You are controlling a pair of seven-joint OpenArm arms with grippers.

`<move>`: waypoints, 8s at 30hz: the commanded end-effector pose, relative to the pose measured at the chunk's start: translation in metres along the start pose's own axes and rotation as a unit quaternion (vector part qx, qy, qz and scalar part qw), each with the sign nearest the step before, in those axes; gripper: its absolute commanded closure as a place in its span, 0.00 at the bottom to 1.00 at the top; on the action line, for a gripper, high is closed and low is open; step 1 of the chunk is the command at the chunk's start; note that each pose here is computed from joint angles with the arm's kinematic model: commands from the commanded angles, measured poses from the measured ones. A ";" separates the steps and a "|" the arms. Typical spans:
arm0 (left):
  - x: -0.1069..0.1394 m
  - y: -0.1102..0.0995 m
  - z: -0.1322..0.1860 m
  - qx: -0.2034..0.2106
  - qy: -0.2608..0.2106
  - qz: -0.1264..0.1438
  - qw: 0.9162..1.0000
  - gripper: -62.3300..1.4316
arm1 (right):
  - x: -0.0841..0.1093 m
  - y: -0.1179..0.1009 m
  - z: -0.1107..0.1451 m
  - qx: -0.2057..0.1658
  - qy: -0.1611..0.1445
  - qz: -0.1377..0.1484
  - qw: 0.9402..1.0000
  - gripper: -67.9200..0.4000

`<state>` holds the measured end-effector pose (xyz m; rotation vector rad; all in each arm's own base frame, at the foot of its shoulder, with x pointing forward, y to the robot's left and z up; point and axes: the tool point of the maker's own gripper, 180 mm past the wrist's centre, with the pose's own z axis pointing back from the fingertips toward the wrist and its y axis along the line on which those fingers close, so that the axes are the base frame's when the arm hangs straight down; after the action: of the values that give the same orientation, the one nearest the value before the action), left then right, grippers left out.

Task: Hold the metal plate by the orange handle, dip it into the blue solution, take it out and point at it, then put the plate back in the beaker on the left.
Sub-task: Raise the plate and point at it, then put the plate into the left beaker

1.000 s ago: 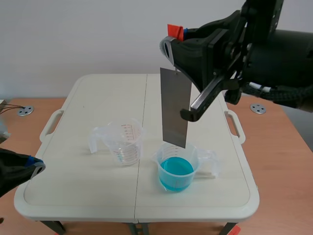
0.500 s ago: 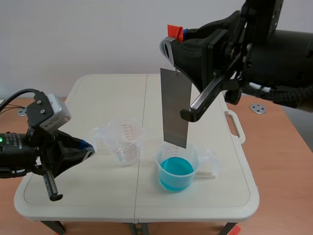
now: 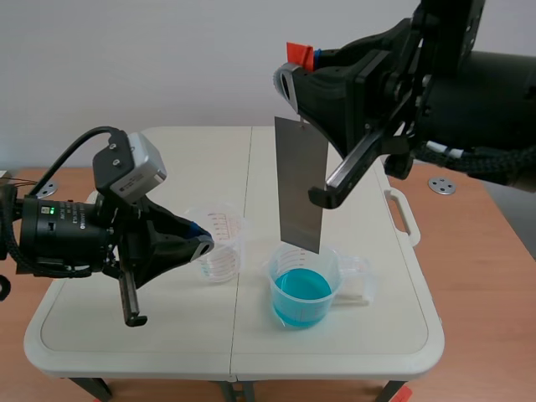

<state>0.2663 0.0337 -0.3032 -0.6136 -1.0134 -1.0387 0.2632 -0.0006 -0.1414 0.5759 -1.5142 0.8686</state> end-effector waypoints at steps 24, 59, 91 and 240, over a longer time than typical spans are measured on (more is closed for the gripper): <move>0.037 -0.009 -0.032 -0.023 -0.029 -0.019 0.999 0.93 | 0.010 -0.002 0.002 -0.001 -0.014 0.007 1.000 0.97; -0.042 0.056 0.087 0.161 0.033 -0.009 0.986 0.93 | 0.013 -0.003 0.001 0.000 -0.018 0.010 1.000 0.97; -0.215 -0.101 0.243 0.203 0.337 0.099 0.914 0.93 | 0.055 -0.001 -0.052 0.042 -0.059 0.048 0.996 0.97; -0.226 -0.146 0.241 0.133 0.368 0.146 0.909 0.38 | -0.105 -0.039 -0.116 0.064 0.011 -0.220 0.973 0.02</move>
<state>0.0057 0.2694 -0.4089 -0.0883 -0.3467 -0.7534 0.3703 0.0578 -0.2602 0.9333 -1.1874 0.6177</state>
